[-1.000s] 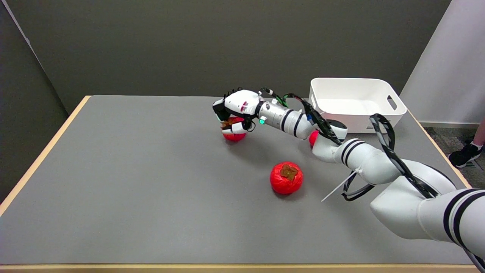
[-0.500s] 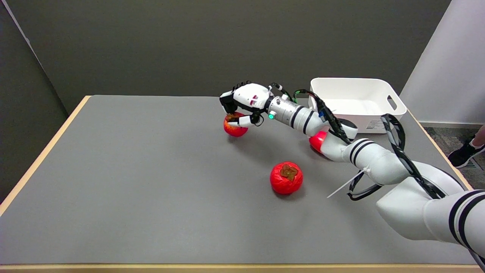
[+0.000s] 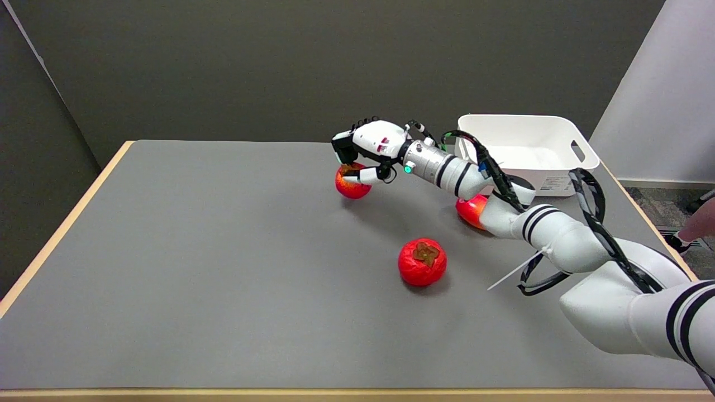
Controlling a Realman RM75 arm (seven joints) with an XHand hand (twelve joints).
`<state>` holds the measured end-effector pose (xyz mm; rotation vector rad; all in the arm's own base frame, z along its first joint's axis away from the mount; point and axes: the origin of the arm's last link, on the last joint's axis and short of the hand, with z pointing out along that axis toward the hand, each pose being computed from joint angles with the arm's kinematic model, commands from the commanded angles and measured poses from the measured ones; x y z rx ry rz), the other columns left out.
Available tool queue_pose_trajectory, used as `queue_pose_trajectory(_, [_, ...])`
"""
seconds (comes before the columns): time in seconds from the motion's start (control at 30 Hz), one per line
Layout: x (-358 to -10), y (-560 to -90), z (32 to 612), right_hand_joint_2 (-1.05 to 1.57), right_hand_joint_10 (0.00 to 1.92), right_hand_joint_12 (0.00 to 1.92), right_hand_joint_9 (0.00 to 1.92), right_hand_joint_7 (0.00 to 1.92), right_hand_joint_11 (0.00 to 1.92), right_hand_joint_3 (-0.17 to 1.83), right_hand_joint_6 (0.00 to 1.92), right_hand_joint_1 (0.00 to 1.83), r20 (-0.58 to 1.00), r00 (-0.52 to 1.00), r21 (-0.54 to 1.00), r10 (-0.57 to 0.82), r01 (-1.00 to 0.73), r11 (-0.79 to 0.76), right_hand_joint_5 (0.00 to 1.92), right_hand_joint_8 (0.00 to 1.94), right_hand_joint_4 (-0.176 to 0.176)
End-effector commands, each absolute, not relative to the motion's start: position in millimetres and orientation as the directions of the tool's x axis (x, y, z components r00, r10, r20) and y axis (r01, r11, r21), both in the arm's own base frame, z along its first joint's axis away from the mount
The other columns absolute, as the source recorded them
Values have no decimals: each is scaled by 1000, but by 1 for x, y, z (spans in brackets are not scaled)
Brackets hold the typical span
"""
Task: Pick up the pomegranate.
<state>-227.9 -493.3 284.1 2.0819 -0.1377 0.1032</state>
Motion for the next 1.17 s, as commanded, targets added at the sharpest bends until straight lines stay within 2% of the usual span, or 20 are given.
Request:
queue_pose_trajectory(0.03, [-221,-493,298,1154,1177,1601,672,804,660,283,1714,1151,157,987,871,-30,-152,-467,551,1279,-95])
queue_pose_trajectory(0.23, [-203,-494,315,1211,1130,1560,704,814,673,155,1686,1153,171,985,885,24,-143,-444,547,1267,-89])
queue_pose_trajectory(0.37, [-190,-493,329,1143,1194,1614,689,824,673,295,1685,1156,164,984,898,65,-121,-423,549,1286,-94])
queue_pose_trajectory(1.17, [-126,-464,426,1140,1209,1642,696,839,681,286,1653,1163,31,969,975,245,25,-221,552,1296,-96])
